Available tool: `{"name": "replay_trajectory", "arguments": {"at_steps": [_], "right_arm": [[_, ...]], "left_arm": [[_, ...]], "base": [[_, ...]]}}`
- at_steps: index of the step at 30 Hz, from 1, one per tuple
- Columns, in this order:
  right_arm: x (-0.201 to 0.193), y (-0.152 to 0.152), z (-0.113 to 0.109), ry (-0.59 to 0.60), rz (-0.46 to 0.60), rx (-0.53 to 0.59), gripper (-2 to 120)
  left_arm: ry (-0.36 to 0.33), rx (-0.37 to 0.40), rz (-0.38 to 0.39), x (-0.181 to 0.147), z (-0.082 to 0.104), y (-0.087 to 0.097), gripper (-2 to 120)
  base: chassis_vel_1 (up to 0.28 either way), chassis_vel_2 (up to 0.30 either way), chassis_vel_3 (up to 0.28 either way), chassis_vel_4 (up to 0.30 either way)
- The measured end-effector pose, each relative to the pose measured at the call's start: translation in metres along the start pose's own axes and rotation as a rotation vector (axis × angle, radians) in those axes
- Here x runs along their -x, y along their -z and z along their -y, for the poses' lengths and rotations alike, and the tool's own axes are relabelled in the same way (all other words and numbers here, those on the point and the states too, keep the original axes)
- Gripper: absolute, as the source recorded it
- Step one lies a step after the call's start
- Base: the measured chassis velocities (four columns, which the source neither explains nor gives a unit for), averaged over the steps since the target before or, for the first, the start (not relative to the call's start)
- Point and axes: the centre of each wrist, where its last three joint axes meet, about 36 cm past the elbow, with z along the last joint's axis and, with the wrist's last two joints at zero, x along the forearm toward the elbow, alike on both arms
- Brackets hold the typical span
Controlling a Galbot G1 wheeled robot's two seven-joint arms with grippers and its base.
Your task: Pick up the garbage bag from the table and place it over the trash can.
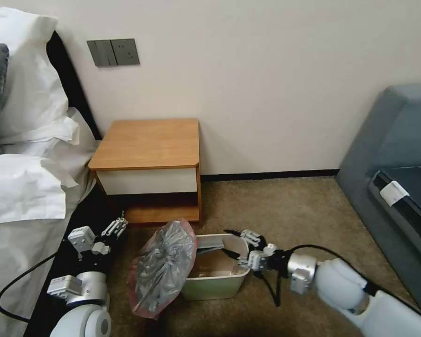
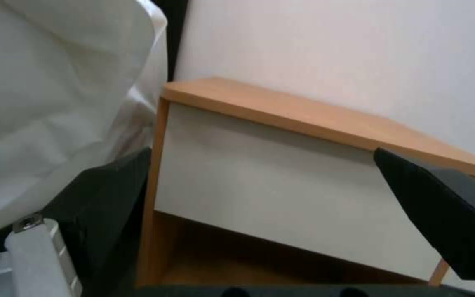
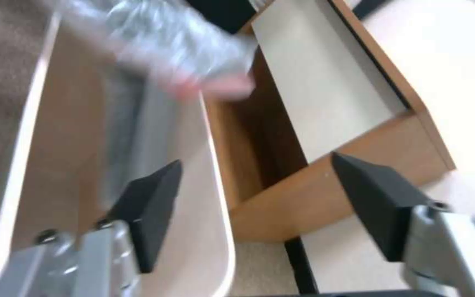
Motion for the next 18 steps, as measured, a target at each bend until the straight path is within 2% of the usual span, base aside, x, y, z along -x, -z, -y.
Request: {"name": "replay_trajectory", "arguments": {"at_steps": [5,9,13,16,17,18], "right_arm": [[-0.018,0.002,0.022,-0.043,-0.001,-0.003,96],[-0.022,0.008,0.032,-0.088,0.011,0.004,100],[-0.020,0.009,0.033,-0.137,0.022,0.026,100],[-0.016,0.006,0.029,-0.170,0.028,0.049,100],[-0.014,0.005,0.026,-0.182,0.030,0.060,100],[-0.010,0.001,0.020,-0.201,0.037,0.080,100]], "left_arm": [[0.001,-0.011,-0.035,0.003,-0.003,0.000,100],[-0.004,-0.001,-0.065,0.000,-0.007,-0.006,100],[-0.021,-0.014,-0.096,-0.004,-0.006,-0.006,100],[-0.057,-0.069,-0.129,-0.008,0.002,0.009,99],[-0.079,-0.098,-0.153,-0.010,0.006,0.019,99],[-0.138,-0.164,-0.216,-0.014,0.018,0.041,98]], "base": [[0.000,0.000,0.000,0.000],[0.000,0.000,0.000,0.000],[0.000,0.000,0.000,0.000],[0.000,0.000,0.000,0.000],[0.000,0.000,0.000,0.000],[0.000,0.000,0.000,0.000]]}}
